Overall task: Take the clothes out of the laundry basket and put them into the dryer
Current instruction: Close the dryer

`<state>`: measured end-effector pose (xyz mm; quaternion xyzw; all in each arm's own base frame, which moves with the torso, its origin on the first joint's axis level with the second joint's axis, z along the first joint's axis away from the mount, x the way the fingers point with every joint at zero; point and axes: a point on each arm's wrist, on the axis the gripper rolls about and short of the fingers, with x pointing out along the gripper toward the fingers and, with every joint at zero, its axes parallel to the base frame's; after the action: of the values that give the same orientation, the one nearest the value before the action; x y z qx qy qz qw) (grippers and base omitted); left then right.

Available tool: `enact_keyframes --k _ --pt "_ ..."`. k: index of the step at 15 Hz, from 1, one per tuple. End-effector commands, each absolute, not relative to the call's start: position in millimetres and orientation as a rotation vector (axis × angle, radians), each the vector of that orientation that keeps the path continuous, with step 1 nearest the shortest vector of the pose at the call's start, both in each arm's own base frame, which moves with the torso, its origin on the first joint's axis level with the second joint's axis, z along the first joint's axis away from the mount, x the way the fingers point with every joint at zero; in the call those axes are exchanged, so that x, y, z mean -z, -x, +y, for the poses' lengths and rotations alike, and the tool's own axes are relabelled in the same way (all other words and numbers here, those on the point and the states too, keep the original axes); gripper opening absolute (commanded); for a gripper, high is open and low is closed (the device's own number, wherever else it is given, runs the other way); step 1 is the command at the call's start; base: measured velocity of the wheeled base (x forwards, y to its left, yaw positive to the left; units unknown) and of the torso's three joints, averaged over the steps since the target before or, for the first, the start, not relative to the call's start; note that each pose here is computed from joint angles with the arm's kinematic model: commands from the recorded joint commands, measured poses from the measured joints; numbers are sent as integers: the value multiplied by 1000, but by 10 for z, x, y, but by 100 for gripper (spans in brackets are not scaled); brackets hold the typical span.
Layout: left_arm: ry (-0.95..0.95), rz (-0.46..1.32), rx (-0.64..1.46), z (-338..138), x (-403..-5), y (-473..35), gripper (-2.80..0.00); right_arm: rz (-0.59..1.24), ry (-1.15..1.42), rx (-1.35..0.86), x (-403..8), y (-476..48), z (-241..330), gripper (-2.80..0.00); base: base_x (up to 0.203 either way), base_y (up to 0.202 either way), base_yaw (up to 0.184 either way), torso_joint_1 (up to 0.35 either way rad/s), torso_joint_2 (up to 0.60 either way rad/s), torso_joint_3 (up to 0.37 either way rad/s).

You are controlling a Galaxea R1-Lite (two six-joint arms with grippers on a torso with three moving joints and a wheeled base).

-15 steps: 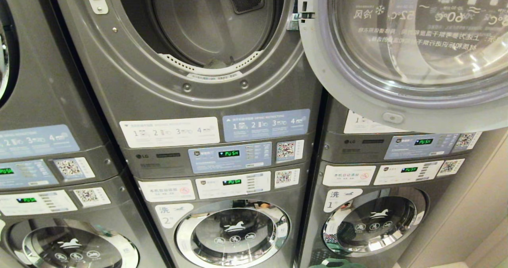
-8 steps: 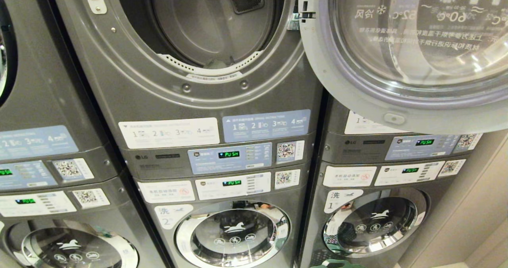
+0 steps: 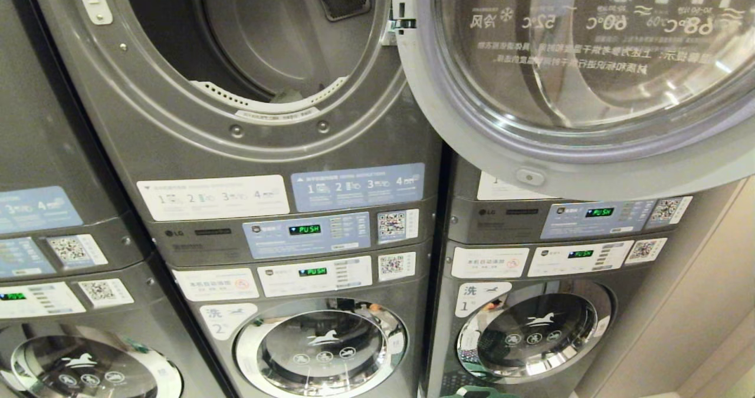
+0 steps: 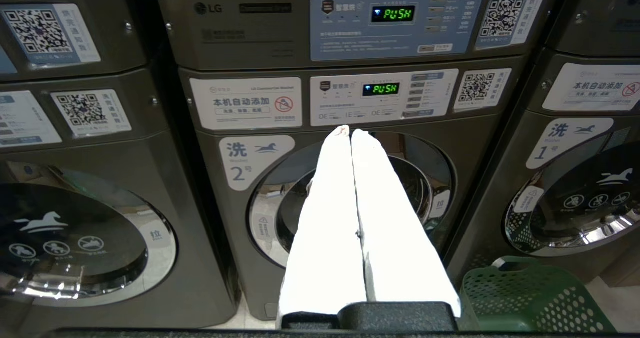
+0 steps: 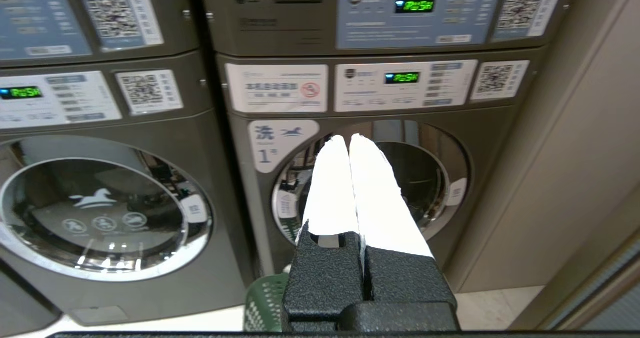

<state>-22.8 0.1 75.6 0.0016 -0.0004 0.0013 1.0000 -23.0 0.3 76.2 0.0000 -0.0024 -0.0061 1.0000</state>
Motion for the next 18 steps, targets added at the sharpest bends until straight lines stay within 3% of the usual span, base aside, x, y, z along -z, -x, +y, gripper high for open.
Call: enact_keyframes --k 1,11,14,18 --pt "-3 -2 -3 1 -756 228 -280 -3 2 14 -761 229 3 -280 0 -197 1 3 3 2" --pt "-3 -2 -3 1 -756 228 -280 -19 31 -10 -855 258 7 -280 0 -195 1 2 1 1" --pt "-3 -2 -3 1 -756 228 -280 -21 30 -63 -1345 208 18 -280 0 -134 3 -1 2 2" --pt "-3 -2 -3 1 -756 228 -280 17 -71 -84 -2286 -390 18 -280 0 0 0 0 0 0"
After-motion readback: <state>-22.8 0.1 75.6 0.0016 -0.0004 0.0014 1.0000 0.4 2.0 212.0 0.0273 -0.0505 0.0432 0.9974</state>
